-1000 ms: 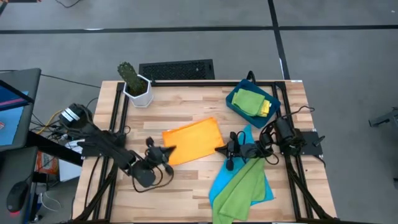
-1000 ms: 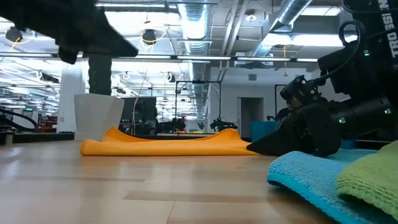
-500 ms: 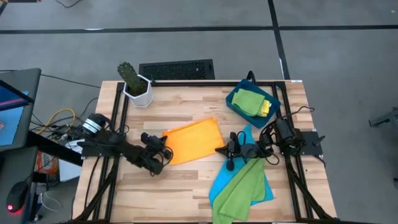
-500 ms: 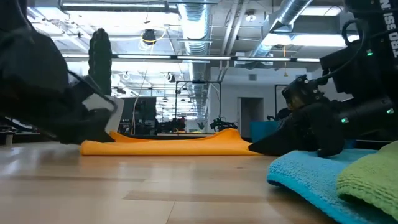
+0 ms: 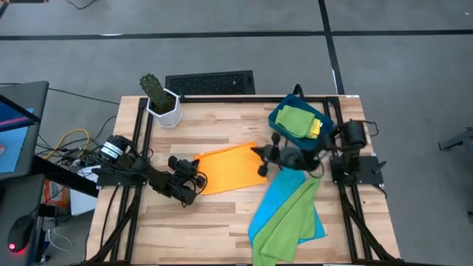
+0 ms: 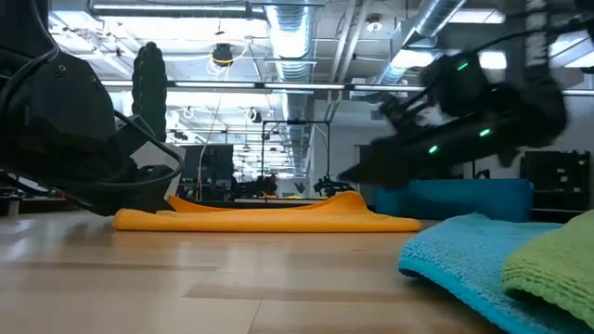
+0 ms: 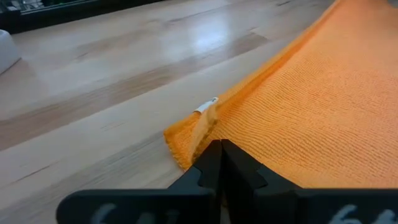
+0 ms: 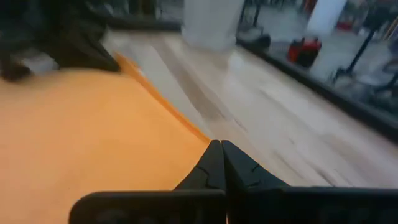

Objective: Fold microfiber towels
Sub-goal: Fold the orange microfiber cloth

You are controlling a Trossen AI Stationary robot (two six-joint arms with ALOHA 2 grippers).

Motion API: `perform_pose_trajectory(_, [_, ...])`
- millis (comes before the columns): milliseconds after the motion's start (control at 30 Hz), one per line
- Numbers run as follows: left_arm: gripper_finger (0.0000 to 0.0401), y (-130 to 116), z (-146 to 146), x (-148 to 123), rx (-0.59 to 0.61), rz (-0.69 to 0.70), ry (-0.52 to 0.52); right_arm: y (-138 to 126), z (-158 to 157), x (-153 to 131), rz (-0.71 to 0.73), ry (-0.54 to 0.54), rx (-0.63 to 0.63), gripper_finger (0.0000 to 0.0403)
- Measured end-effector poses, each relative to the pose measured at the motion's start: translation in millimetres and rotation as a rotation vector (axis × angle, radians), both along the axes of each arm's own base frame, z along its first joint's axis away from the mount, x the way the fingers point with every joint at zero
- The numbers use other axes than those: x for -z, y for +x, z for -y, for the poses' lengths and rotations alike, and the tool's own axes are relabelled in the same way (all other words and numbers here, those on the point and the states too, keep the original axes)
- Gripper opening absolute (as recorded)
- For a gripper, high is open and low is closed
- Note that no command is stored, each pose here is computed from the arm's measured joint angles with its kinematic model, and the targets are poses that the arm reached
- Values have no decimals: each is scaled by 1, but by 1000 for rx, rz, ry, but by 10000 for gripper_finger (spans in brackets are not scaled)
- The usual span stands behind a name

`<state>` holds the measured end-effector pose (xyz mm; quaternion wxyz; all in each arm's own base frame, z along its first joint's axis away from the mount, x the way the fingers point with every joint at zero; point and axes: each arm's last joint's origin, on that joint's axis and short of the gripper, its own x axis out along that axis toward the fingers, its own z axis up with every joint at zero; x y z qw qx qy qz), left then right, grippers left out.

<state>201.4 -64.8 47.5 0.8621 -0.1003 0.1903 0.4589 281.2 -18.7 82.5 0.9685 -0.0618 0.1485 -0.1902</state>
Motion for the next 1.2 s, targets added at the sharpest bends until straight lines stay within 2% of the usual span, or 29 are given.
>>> perform_pose_trajectory(167, [0, 0, 1, 0, 7, -5, 4, 8, 29, 29, -71, 62, 113, 9])
perform_pose_trajectory(367, [0, 1, 3, -8, 26, 14, -34, 8, 27, 41, -63, 139, 145, 7])
perform_pose_trajectory(433, [0, 1, 4, -19, 49, 24, -54, 9, 23, 42, -68, 137, 139, 7])
perform_pose_trajectory(600, [0, 4, 5, -71, 129, 103, 20, 9, 17, 41, -77, 131, 135, 8])
perform_pose_trajectory(700, [0, 1, -1, -90, 88, 171, 63, 9, 14, 39, -77, 130, 125, 8])
perform_pose_trajectory(933, [0, -9, -14, -46, 13, 156, -39, 10, 11, 31, -73, 128, 103, 9])
perform_pose_trajectory(1067, [0, 3, -7, -24, 72, 129, -82, 10, 11, 31, -76, 132, 107, 10])
perform_pose_trajectory(1200, [0, 17, -5, -8, 86, 61, -43, 10, 11, 31, -76, 132, 109, 10])
